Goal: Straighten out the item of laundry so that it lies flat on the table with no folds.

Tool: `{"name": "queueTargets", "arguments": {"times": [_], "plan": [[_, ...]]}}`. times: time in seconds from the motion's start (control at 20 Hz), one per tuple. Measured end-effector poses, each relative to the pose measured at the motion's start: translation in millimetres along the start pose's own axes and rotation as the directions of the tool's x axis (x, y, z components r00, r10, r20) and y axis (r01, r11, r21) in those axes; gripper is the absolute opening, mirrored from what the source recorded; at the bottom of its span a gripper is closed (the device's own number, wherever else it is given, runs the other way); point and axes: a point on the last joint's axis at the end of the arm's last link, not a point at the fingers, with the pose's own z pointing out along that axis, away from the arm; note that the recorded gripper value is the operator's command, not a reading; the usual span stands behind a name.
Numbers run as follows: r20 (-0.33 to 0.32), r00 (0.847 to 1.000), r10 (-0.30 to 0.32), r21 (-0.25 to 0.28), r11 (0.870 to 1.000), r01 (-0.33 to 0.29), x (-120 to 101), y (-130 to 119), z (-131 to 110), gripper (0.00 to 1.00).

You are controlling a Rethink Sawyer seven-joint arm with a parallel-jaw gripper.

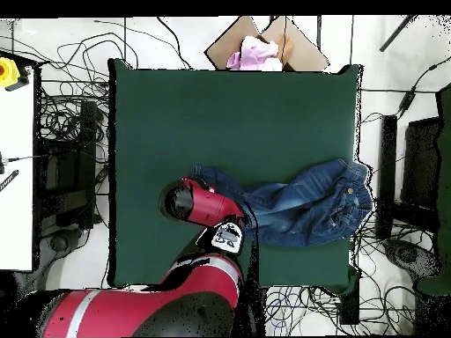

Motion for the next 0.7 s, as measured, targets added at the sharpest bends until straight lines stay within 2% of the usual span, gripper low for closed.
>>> {"name": "queueTargets", "arguments": {"times": [0.6,0.65,0.7], "plan": [[-0.006,1.000,0.008,-0.015,1.000,-0.008,-1.4,-2.0,-0.2,1.00],[-0.006,1.000,0.008,-0.015,1.000,-0.008,-1.4,-1.4,-0.3,0.00],[-0.006,1.000,0.008,-0.015,1.000,-0.008,-1.4,-1.4,-0.3,0.00]]}}
